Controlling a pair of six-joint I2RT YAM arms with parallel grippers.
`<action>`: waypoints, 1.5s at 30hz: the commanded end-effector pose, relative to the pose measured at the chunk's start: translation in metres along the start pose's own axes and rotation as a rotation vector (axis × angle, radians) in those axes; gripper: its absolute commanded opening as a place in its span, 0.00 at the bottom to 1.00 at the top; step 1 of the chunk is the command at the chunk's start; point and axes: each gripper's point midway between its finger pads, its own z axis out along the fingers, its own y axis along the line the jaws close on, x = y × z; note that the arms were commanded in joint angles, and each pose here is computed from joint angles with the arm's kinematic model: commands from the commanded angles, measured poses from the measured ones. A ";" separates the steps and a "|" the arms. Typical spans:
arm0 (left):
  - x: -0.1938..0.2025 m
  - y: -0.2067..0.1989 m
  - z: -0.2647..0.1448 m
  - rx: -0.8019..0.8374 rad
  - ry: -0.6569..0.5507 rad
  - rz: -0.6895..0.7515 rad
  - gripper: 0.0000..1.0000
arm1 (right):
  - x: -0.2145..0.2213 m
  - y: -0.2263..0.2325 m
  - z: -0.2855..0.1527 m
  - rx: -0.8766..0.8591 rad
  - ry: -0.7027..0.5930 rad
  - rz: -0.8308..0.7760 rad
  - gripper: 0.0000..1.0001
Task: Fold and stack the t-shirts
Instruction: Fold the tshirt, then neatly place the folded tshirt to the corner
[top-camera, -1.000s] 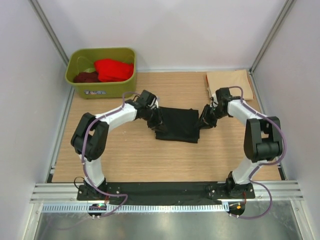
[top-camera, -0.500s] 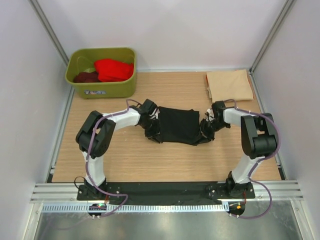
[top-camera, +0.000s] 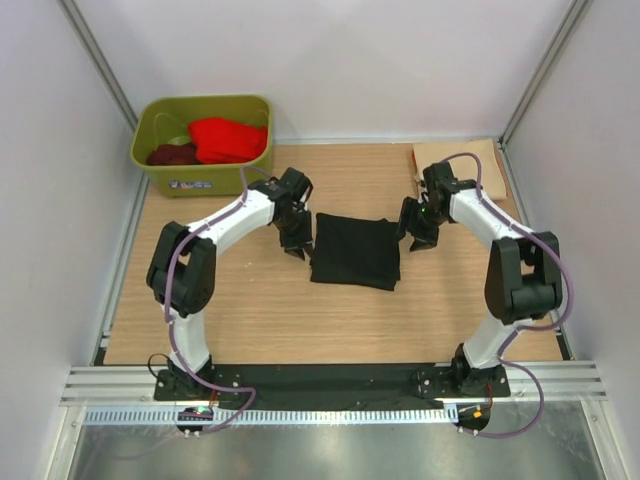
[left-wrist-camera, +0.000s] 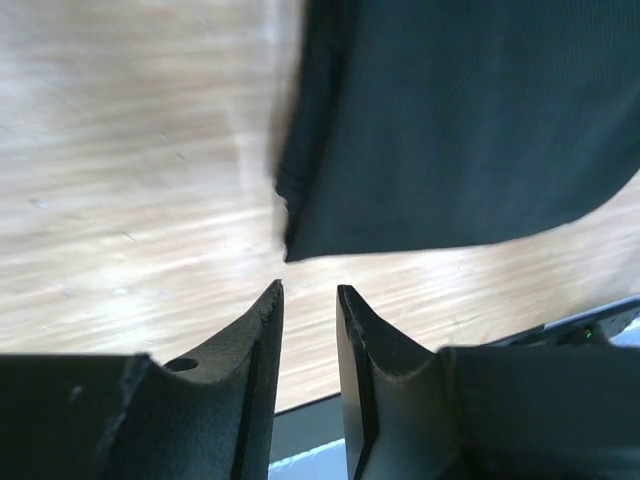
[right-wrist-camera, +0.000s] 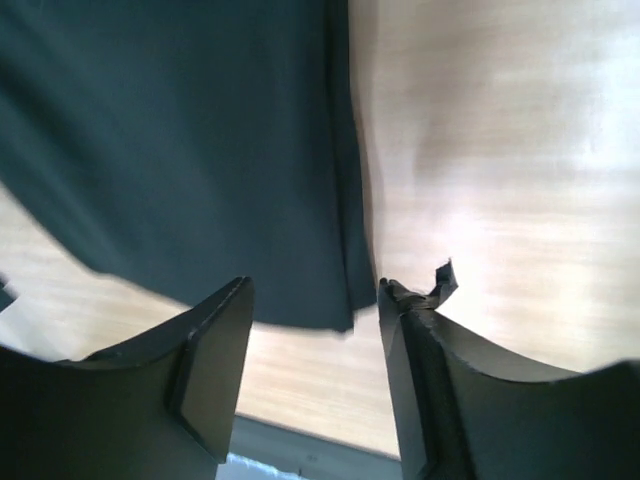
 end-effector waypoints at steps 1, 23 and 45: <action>-0.022 0.015 0.005 -0.005 -0.012 -0.030 0.30 | -0.037 0.004 0.025 0.005 -0.073 -0.002 0.61; -0.040 0.014 0.034 0.136 0.011 -0.006 0.39 | -0.016 0.015 0.112 -0.146 0.046 -0.094 0.56; -0.052 -0.017 0.056 0.311 -0.003 -0.068 0.30 | -0.070 0.004 0.088 -0.327 -0.078 -0.066 0.78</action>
